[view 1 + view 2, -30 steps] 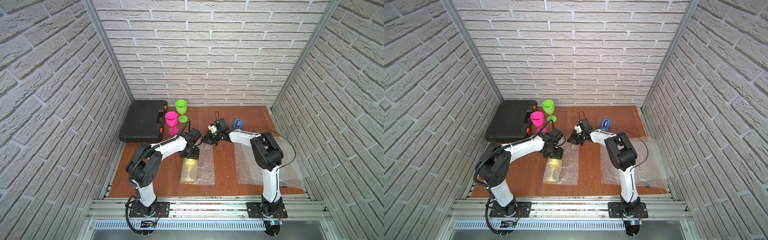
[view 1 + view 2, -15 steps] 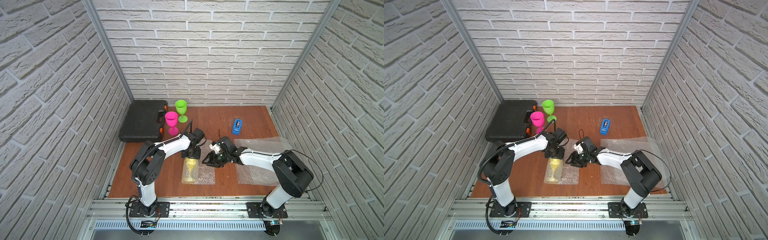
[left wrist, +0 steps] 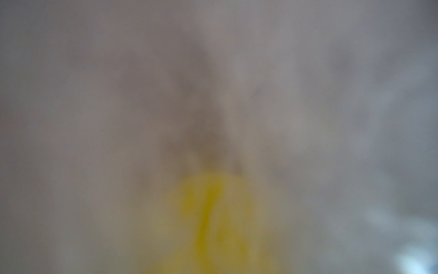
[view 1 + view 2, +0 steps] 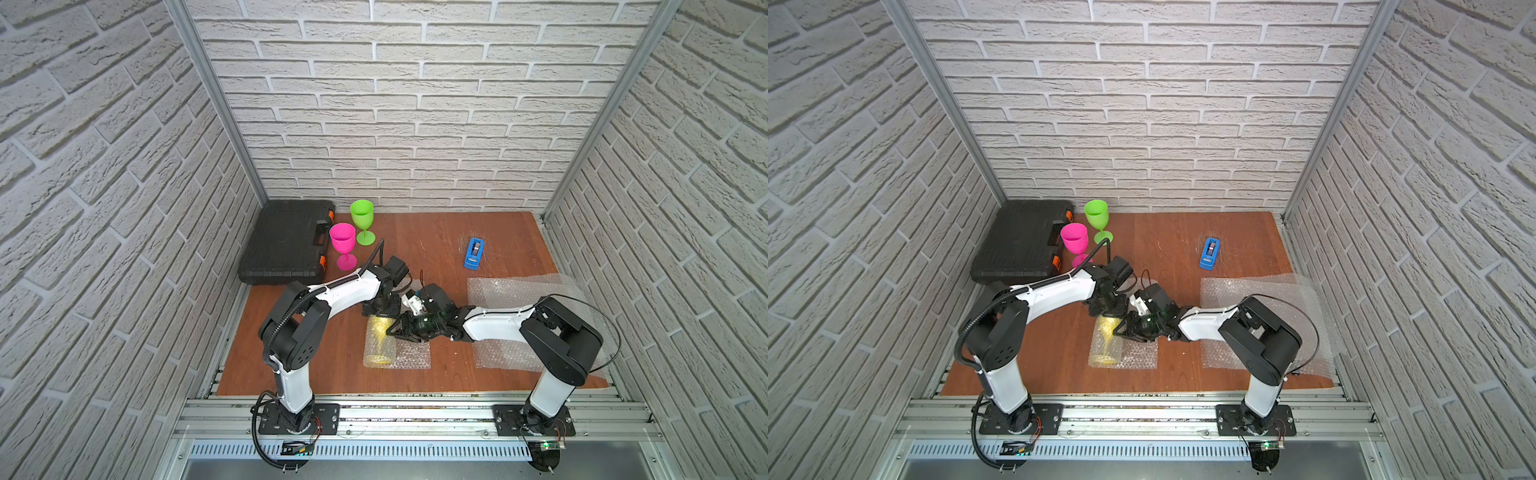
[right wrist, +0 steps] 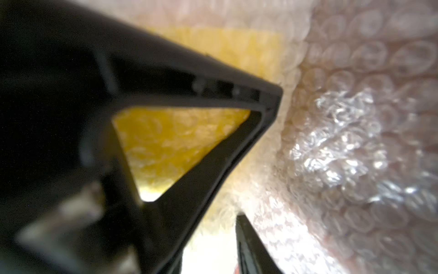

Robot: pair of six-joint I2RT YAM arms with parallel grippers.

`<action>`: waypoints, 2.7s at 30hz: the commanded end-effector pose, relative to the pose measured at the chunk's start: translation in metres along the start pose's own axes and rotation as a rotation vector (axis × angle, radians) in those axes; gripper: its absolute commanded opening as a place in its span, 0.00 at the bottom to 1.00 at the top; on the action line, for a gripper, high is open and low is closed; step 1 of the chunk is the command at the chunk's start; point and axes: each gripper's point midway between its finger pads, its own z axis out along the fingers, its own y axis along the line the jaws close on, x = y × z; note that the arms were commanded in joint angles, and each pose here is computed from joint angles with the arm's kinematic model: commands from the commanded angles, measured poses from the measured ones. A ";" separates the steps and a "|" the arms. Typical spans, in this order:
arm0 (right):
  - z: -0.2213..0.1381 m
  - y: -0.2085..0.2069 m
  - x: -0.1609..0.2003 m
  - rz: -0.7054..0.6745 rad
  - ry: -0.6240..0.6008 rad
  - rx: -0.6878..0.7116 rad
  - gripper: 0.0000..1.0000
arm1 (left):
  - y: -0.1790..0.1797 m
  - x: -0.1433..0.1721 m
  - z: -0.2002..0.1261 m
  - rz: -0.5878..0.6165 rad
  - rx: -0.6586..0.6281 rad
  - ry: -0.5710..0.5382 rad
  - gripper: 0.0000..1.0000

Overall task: Wrap wine glasses in bubble wrap
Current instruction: Wrap the wine glass in bubble wrap.

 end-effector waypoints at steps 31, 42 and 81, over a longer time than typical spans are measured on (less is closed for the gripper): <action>-0.010 -0.036 0.003 0.065 -0.057 0.086 0.09 | 0.021 -0.009 -0.063 -0.072 0.140 -0.181 0.96; -0.019 -0.035 -0.002 0.069 -0.068 0.083 0.15 | -0.002 0.003 -0.016 -0.091 0.261 -0.087 0.92; -0.048 -0.045 -0.018 0.155 -0.159 -0.105 1.00 | -0.001 0.006 0.015 -0.006 -0.004 -0.027 0.83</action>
